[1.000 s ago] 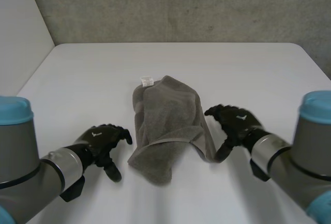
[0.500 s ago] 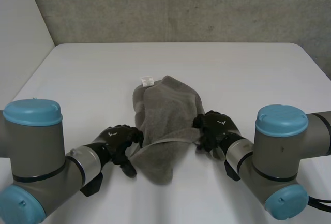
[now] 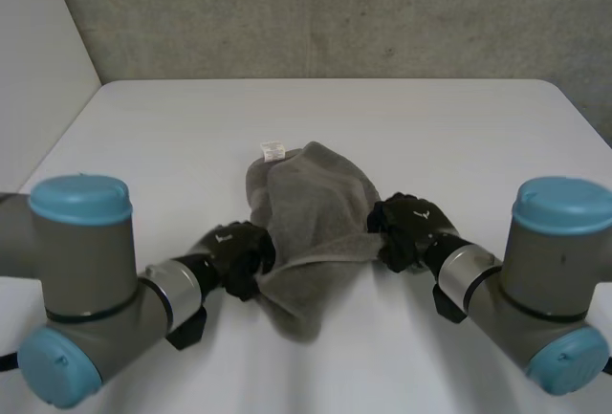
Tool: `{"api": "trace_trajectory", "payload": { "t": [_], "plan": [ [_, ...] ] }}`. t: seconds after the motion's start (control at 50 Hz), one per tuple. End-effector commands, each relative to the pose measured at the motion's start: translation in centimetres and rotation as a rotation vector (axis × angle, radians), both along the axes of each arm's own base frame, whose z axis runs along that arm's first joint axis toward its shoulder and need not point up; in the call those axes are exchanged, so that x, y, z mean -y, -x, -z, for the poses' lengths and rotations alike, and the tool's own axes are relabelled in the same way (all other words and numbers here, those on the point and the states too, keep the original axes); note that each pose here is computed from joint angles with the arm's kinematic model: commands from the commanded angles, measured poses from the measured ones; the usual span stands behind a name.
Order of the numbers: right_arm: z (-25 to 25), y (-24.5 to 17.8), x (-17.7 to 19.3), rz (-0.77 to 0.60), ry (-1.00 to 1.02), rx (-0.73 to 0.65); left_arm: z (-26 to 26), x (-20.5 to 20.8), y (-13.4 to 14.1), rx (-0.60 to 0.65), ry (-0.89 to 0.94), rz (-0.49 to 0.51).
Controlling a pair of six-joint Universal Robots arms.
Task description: Fold the towel.
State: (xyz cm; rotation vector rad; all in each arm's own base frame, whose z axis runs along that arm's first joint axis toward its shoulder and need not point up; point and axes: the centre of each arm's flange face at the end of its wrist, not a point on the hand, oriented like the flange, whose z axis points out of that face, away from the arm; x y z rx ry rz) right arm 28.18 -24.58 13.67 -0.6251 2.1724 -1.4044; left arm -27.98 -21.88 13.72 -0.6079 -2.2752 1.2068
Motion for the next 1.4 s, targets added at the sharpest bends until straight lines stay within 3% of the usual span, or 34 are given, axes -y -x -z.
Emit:
{"api": "trace_trajectory", "payload": {
  "t": [0.02,0.14,0.18,0.2,0.24,0.32,0.42,0.52,0.62,0.72,0.86,1.06,1.26,1.4],
  "plan": [
    [-4.8,-1.0,3.0,-0.117,0.147,-0.053,-4.3,5.8,-0.6,-0.072,0.168,-0.070],
    [-12.6,-2.7,7.5,-0.116,0.409,-0.021,-10.0,9.6,1.0,-0.154,0.377,-0.077],
    [-20.3,-2.0,9.8,-0.057,0.659,0.047,-15.2,10.8,1.7,-0.224,0.533,-0.090],
    [-20.4,-2.0,9.8,-0.057,0.660,0.048,-15.2,10.8,1.7,-0.224,0.534,-0.090],
    [-26.7,-1.0,9.2,-0.002,0.860,0.119,-21.2,9.8,1.9,-0.305,0.699,-0.093],
    [-28.8,-0.4,7.7,0.018,0.960,0.165,-25.8,7.7,1.2,-0.377,0.859,-0.095],
    [-23.1,-0.4,6.5,-0.033,0.806,0.105,-24.2,6.1,0.4,-0.386,0.891,-0.089],
    [-15.9,0.1,4.3,-0.098,0.547,-0.009,-18.2,5.7,0.0,-0.299,0.775,-0.088],
    [-9.5,1.8,2.0,-0.116,0.322,-0.155,-9.6,4.0,-1.8,-0.048,0.629,-0.065],
    [-6.9,3.2,1.4,-0.098,0.255,-0.210,-4.5,1.8,-2.0,0.095,0.532,0.021],
    [-5.6,4.1,0.9,-0.081,0.215,-0.228,-1.7,0.0,-2.0,0.136,0.449,0.068],
    [-4.9,5.2,1.5,-0.050,0.188,-0.231,-0.2,1.3,-2.0,0.152,0.433,0.050],
    [-4.6,6.3,1.9,-0.022,0.160,-0.232,0.8,3.8,-2.3,0.226,0.467,-0.103],
    [-4.2,6.9,2.4,0.004,0.134,-0.225,1.7,3.7,-2.3,0.239,0.443,-0.099]
  ]
}}
